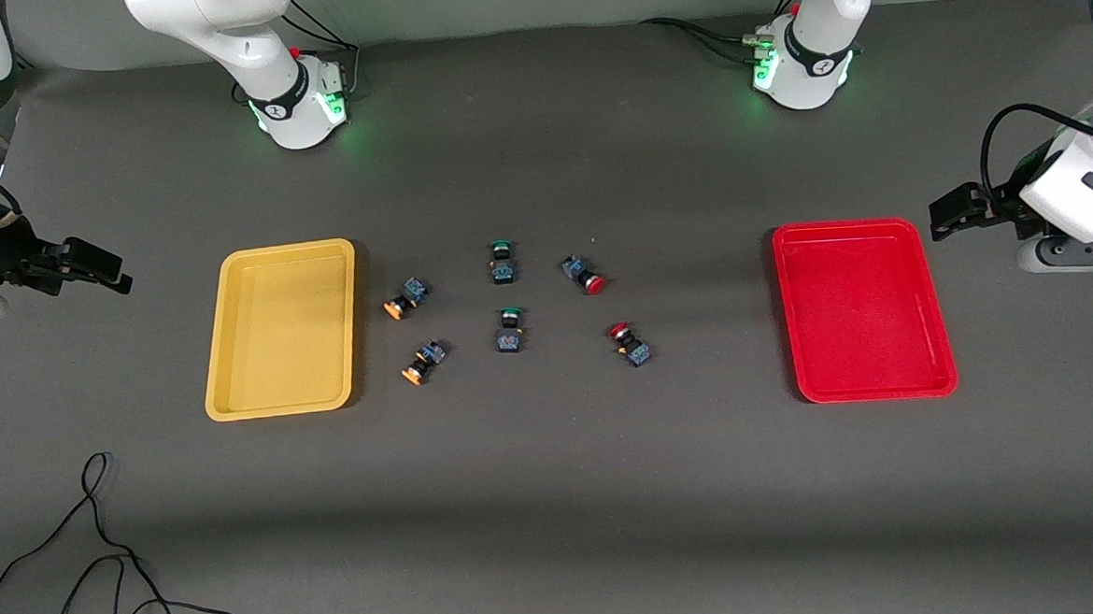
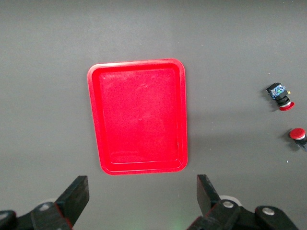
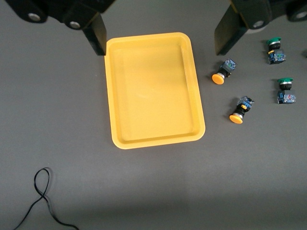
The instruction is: Place red and yellow buttons in trays
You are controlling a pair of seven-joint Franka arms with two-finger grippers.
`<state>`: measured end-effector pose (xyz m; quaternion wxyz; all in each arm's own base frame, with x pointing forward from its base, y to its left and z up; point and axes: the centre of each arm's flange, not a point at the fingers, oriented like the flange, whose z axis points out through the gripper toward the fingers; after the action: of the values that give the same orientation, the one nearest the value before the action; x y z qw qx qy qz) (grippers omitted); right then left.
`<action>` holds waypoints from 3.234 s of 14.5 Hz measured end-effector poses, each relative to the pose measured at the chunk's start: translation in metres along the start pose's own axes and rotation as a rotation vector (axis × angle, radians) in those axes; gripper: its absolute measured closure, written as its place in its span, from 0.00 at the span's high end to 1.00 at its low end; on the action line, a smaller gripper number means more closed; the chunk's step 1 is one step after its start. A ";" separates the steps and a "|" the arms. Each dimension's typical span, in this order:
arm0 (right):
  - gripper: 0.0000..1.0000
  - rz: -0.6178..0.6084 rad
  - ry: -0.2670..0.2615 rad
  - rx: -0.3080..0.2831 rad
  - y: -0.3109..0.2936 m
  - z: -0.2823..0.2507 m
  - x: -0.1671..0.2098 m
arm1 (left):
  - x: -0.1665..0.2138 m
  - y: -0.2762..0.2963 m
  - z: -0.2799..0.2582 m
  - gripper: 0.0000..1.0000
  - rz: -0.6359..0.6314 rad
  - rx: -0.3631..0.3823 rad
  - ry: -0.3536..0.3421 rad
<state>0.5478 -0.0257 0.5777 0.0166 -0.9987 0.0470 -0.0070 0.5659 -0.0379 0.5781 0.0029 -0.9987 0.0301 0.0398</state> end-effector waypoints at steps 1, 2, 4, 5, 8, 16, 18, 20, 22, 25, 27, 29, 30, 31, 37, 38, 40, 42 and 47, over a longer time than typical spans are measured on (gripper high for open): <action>1.00 0.000 0.011 0.000 0.000 0.001 0.002 | 0.000 0.000 0.000 1.00 0.000 0.000 0.000; 1.00 0.002 0.018 0.000 0.001 0.002 0.005 | 0.000 0.000 0.000 1.00 0.000 0.000 0.000; 1.00 0.010 0.010 -0.002 0.005 0.010 0.009 | 0.000 -0.001 0.000 1.00 -0.002 0.000 0.000; 1.00 0.014 0.002 -0.003 0.007 0.015 0.011 | 0.000 -0.002 0.000 1.00 -0.003 0.000 0.000; 1.00 0.003 -0.027 -0.019 0.008 0.031 0.017 | 0.000 -0.002 0.001 1.00 -0.004 0.000 -0.001; 1.00 -0.015 -0.136 -0.011 -0.030 0.073 0.013 | -0.001 0.049 0.008 1.00 -0.112 -0.020 -0.019; 1.00 0.142 -0.165 -0.016 -0.046 0.079 0.003 | -0.008 0.099 0.016 1.00 -0.152 -0.043 -0.040; 1.00 0.296 -0.194 -0.043 -0.081 0.092 -0.011 | -0.019 0.161 0.028 1.00 -0.201 -0.045 -0.034; 1.00 0.420 -0.190 -0.074 -0.133 0.110 -0.027 | -0.036 0.235 0.049 1.00 -0.289 -0.048 -0.009; 1.00 0.549 -0.192 -0.081 -0.185 0.147 -0.053 | -0.066 0.325 0.086 1.00 -0.443 -0.048 0.000; 1.00 0.611 -0.209 -0.063 -0.193 0.183 -0.068 | -0.076 0.363 0.108 1.00 -0.569 -0.052 0.004; 1.00 0.653 -0.215 -0.075 -0.198 0.216 -0.084 | -0.079 0.383 0.125 1.00 -0.683 -0.054 0.003; 1.00 0.673 -0.219 -0.084 -0.200 0.231 -0.090 | -0.080 0.389 0.132 1.00 -0.738 -0.056 0.003; 1.00 0.689 -0.226 -0.088 -0.201 0.245 -0.093 | -0.080 0.395 0.138 1.00 -0.786 -0.060 0.005; 1.00 0.716 -0.234 -0.093 -0.222 0.338 -0.114 | -0.073 0.432 0.237 1.00 -0.878 -0.005 0.032; 1.00 0.715 -0.231 -0.102 -0.230 0.351 -0.121 | -0.073 0.437 0.259 1.00 -0.876 0.002 0.036; 1.00 0.710 -0.213 -0.106 -0.242 0.369 -0.128 | -0.077 0.444 0.298 1.00 -0.878 0.005 0.066; 1.00 0.700 -0.200 -0.109 -0.246 0.385 -0.133 | -0.086 0.444 0.327 1.00 -0.887 0.000 0.105; 1.00 0.692 -0.188 -0.116 -0.248 0.403 -0.137 | -0.098 0.448 0.379 1.00 -0.863 -0.010 0.133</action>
<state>0.4410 0.2474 0.1822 -0.0344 -0.9192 0.3809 0.0937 0.4109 -0.4759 0.2066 0.0124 -0.9202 -0.3903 -0.0292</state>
